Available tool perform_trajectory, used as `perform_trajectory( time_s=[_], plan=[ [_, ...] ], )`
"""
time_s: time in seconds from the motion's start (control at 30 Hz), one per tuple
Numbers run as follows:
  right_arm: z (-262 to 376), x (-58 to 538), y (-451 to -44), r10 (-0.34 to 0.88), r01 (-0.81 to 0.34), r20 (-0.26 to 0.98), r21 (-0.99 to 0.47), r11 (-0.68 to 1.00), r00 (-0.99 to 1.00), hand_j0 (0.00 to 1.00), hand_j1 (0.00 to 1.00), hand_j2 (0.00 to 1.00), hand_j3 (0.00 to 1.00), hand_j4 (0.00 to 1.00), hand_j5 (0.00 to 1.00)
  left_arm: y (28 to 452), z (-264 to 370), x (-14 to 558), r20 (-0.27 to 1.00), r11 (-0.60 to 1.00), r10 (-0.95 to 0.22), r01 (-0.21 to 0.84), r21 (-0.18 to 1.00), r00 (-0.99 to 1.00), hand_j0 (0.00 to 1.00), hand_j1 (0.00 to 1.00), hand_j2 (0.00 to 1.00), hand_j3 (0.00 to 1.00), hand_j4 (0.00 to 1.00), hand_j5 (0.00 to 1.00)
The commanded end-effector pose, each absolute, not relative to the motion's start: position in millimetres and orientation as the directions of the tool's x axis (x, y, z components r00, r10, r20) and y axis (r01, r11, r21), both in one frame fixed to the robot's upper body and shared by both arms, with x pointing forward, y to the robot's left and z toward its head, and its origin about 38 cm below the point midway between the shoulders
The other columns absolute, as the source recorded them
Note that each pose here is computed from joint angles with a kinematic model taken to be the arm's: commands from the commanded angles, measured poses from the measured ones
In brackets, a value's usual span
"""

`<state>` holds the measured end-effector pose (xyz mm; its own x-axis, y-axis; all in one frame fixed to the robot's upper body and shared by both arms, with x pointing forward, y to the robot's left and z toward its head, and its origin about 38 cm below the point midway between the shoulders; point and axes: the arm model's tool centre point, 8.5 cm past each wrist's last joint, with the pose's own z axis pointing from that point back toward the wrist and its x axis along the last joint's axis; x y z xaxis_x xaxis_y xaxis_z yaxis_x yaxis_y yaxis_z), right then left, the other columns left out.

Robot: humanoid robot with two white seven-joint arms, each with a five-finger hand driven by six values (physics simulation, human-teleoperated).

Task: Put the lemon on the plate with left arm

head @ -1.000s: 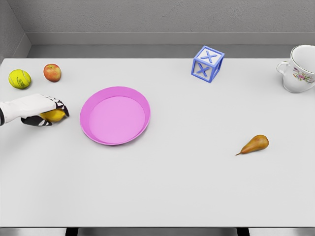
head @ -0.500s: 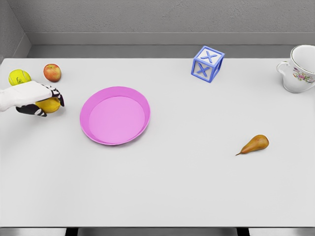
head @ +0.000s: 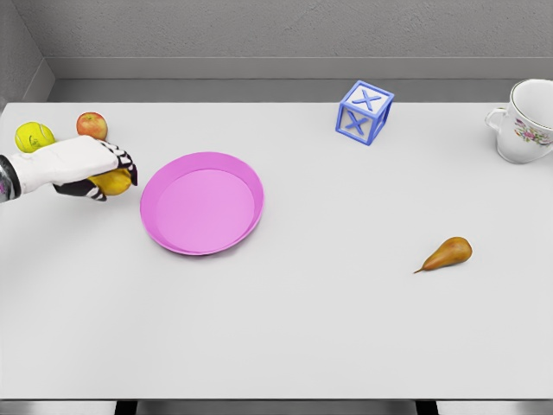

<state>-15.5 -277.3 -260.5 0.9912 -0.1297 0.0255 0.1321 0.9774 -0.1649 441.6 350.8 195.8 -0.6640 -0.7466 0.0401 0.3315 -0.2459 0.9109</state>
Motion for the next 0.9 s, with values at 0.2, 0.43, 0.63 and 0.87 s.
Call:
perform_trajectory(
  time_s=[0.2, 0.43, 0.63, 0.87],
  plan=[
    [-260.5, -15.6, -277.2, -0.130, 0.132, 0.025, -0.165, 0.977, 0.991, 1.00, 1.00, 1.00, 1.00, 1.00, 1.00, 313.2, 201.1, 440.5, 0.048, -0.240, -0.690, 0.291, 0.926, -0.723, 0.52, 0.52, 0.52, 0.52, 0.52, 0.52],
    [-260.5, -15.6, -277.2, -0.130, 0.132, 0.025, -0.165, 0.977, 0.991, 1.00, 1.00, 1.00, 1.00, 1.00, 1.00, 274.9, 197.1, 438.2, 0.069, -0.223, -0.631, 0.266, 0.938, -0.773, 0.52, 0.52, 0.52, 0.52, 0.52, 0.52],
    [-260.5, -15.6, -277.2, -0.130, 0.132, 0.025, -0.165, 0.977, 0.991, 1.00, 1.00, 1.00, 1.00, 1.00, 1.00, 247.5, 193.8, 435.5, 0.089, -0.205, -0.587, 0.254, 0.945, -0.805, 0.54, 0.54, 0.54, 0.54, 0.54, 0.54],
    [-260.5, -15.6, -277.2, -0.130, 0.132, 0.025, -0.165, 0.977, 0.991, 1.00, 1.00, 1.00, 1.00, 1.00, 1.00, 260.0, 214.6, 441.4, 0.065, -0.186, -0.605, 0.221, 0.957, -0.794, 1.00, 1.00, 1.00, 1.00, 1.00, 1.00]
  ],
)
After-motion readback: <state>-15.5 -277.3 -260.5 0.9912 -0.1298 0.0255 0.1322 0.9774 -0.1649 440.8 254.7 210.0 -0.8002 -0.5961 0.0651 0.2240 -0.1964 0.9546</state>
